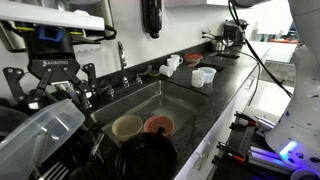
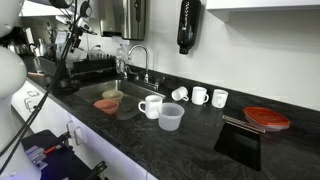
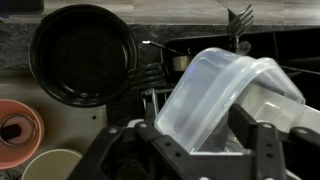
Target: Take the bowl out of the dish rack and put it in the sink
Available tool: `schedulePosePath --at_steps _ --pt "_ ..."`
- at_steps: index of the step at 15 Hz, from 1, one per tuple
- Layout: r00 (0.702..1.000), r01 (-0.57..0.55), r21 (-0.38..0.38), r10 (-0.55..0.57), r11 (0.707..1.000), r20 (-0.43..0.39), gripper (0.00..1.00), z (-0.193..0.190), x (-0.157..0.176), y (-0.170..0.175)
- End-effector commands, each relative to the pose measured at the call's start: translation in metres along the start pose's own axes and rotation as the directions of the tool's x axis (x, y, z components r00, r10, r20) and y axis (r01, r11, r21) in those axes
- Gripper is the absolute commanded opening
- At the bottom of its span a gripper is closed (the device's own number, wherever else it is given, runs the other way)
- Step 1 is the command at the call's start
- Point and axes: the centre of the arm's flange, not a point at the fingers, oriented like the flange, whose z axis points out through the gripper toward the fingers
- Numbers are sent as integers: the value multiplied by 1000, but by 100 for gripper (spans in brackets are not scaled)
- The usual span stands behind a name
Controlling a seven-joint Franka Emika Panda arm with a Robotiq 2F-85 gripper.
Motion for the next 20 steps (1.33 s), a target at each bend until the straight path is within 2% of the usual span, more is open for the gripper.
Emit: schedulePosePath --at_steps 1,7,10,20 --pt "1000 -23 2 23 1000 9 44 -8 1 -4" --pt "1000 -22 -1 22 1000 12 3 -7 4 -6" --pt "1000 -17 1 16 1000 10 0 -6 5 -8" --pt "998 -29 7 29 1000 -57 2 -31 1 -1"
